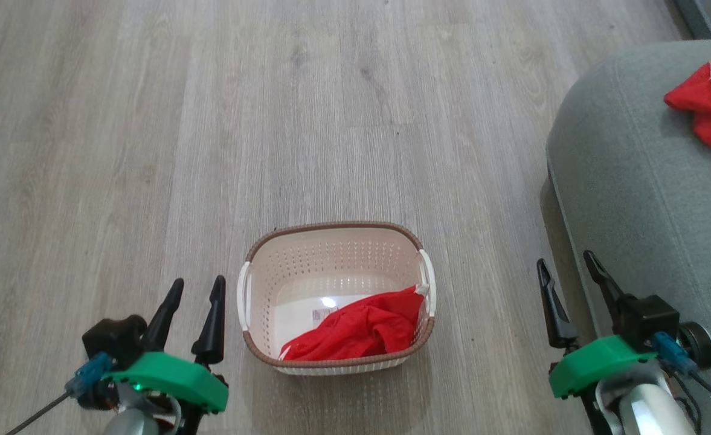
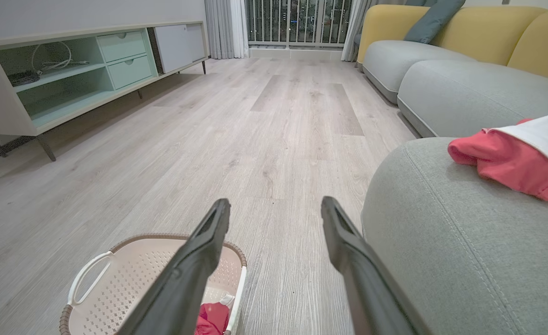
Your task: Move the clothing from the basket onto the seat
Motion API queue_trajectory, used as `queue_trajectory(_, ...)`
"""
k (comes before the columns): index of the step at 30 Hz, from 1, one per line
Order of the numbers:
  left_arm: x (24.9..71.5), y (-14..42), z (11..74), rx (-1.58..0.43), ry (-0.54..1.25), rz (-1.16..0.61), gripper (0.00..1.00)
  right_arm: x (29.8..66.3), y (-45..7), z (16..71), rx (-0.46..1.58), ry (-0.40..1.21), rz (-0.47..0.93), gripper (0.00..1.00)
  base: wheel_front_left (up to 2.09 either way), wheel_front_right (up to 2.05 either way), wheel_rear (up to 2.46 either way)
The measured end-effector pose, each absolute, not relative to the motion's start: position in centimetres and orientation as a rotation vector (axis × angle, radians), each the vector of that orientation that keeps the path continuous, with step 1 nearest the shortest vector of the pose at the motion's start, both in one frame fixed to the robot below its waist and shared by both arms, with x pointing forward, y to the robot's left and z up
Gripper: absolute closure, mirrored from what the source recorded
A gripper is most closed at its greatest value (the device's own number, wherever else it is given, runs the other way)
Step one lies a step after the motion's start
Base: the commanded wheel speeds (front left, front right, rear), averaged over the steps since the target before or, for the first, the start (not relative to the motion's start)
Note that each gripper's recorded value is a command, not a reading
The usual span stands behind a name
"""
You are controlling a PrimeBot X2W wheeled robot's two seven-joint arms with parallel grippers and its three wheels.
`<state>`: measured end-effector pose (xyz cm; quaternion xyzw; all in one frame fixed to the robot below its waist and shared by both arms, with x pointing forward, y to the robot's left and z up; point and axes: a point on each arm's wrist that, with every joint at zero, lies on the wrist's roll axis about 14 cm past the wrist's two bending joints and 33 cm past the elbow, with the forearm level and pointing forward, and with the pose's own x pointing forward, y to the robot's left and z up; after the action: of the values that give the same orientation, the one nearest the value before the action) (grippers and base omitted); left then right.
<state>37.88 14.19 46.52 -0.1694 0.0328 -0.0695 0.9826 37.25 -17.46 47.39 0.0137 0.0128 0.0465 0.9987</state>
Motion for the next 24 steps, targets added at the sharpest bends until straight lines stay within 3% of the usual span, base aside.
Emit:
queue_trajectory(6,38.8,13.8,45.9,-0.344,0.082,-0.147,0.0,38.0,-17.4,46.7,0.028,0.043,0.095,0.0,0.0,0.0,0.0)
queue_trajectory(13,43.0,10.2,44.5,-0.302,0.126,-0.259,0.0,41.9,-17.8,47.5,0.019,0.008,0.088,0.0,0.0,0.0,0.0)
queue_trajectory(24,49.1,2.0,34.9,-0.127,0.385,-0.539,0.0,47.7,-20.8,45.4,-0.018,0.007,0.017,0.0,0.0,0.0,0.0)
